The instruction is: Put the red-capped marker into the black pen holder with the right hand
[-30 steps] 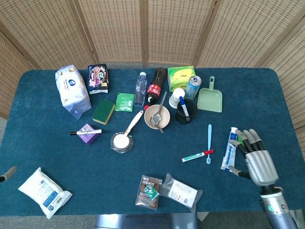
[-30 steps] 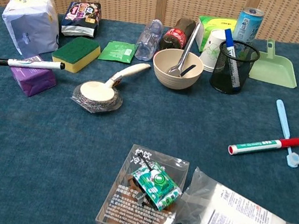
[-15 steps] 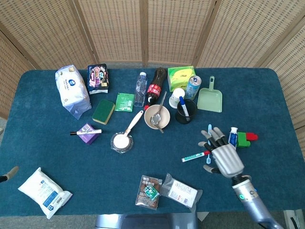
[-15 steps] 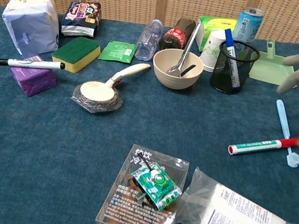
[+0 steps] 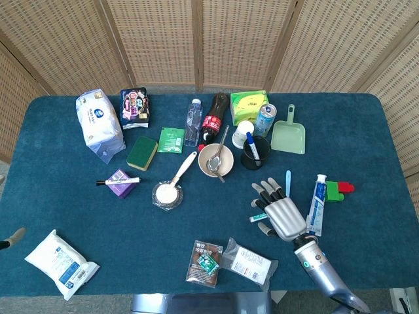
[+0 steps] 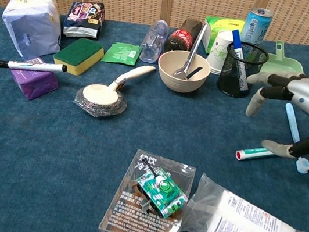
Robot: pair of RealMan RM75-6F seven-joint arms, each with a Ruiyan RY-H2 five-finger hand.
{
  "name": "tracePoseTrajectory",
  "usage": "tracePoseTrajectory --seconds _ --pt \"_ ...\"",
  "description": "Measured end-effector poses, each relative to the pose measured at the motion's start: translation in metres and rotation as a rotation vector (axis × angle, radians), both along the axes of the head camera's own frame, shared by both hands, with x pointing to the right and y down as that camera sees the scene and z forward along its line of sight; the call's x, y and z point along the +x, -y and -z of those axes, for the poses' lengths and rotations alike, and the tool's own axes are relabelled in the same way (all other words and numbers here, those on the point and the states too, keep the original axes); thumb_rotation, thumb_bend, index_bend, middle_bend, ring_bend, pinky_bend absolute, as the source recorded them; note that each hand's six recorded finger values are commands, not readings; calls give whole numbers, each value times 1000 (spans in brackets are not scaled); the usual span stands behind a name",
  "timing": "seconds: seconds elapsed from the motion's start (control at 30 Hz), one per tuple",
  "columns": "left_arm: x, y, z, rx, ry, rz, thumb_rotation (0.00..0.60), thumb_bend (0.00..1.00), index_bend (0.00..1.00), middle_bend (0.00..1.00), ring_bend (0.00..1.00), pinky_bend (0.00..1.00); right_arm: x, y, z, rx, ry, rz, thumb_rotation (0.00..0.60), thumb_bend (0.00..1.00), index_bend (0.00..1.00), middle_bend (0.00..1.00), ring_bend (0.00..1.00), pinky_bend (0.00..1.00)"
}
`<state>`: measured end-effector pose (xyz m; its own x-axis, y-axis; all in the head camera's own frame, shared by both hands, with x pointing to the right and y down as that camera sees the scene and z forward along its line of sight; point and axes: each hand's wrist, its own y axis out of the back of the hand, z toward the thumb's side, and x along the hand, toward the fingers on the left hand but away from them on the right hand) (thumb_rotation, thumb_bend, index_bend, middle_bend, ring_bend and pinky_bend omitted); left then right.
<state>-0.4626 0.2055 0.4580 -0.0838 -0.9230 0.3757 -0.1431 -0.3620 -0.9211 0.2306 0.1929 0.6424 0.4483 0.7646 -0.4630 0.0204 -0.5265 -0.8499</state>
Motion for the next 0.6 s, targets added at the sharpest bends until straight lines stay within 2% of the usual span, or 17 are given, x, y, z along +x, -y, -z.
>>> tracePoseTrajectory --seconds 0.33,0.6 --pt "-1 1 0 -2 -5 -1 600 200 0 0 0 0 -11 6 -25 -32 -90 7 600 394 359 0 0 89" --pt "-2 1 0 -5 -9 -2 600 200 0 0 0 0 -8 1 -31 -43 -133 15 600 413 360 0 0 90"
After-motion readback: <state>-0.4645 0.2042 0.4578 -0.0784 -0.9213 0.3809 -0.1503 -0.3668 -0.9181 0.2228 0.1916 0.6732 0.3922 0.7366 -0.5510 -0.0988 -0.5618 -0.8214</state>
